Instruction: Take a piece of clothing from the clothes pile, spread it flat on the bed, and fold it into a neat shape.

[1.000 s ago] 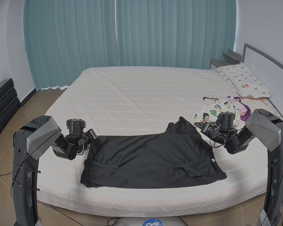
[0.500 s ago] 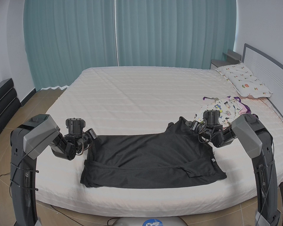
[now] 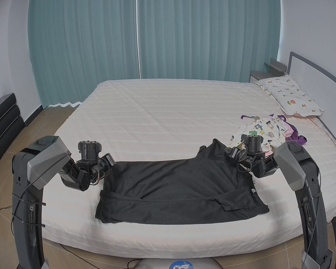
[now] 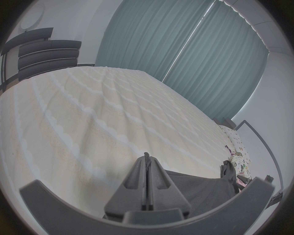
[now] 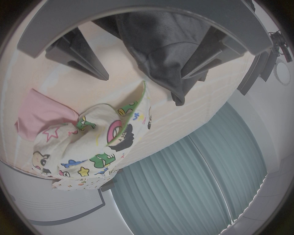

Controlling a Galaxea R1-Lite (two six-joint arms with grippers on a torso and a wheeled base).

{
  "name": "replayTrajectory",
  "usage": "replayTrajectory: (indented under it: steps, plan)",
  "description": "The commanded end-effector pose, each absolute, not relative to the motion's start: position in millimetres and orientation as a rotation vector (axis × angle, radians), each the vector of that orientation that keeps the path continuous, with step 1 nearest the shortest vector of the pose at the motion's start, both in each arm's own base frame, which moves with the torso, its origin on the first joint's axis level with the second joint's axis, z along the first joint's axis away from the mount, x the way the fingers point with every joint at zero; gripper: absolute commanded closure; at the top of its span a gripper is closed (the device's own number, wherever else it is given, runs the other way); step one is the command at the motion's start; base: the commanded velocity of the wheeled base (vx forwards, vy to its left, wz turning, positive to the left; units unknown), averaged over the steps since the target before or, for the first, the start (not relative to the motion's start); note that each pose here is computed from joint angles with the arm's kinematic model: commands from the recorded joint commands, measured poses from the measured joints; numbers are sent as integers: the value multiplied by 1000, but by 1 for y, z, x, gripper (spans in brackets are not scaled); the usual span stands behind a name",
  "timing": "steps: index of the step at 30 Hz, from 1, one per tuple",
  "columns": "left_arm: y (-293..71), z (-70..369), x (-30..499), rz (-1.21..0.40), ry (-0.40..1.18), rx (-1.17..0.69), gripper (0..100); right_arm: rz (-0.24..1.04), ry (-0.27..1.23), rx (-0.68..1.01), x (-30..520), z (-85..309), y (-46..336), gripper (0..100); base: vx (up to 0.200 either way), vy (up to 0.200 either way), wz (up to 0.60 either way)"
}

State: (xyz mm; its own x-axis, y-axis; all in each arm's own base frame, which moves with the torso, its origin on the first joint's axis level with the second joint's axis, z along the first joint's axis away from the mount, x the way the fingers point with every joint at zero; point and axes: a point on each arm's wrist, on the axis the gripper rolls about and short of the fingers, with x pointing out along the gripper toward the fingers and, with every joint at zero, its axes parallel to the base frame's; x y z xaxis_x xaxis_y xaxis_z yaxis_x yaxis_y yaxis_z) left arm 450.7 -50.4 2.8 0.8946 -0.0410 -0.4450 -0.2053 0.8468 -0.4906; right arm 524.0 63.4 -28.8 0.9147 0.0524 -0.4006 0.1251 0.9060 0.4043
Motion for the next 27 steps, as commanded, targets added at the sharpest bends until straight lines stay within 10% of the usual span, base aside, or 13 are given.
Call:
replayTrajectory:
  steps: [1, 6, 7, 27]
  plan:
    - [-51, 3, 451, 91, 460, -558, 100, -40, 437, 434, 523, -41, 65, 0, 0, 0, 0]
    - [-51, 3, 450, 92, 463, -558, 100, -29, 446, 429, 525, -48, 72, 0, 0, 0, 0]
    - [-51, 3, 450, 92, 463, -558, 100, -29, 441, 431, 526, -48, 72, 100, 0, 0, 0]
    - [-42, 14, 452, 103, 434, -565, 100, -37, 314, 527, 522, -4, 55, 100, 0, 0, 0]
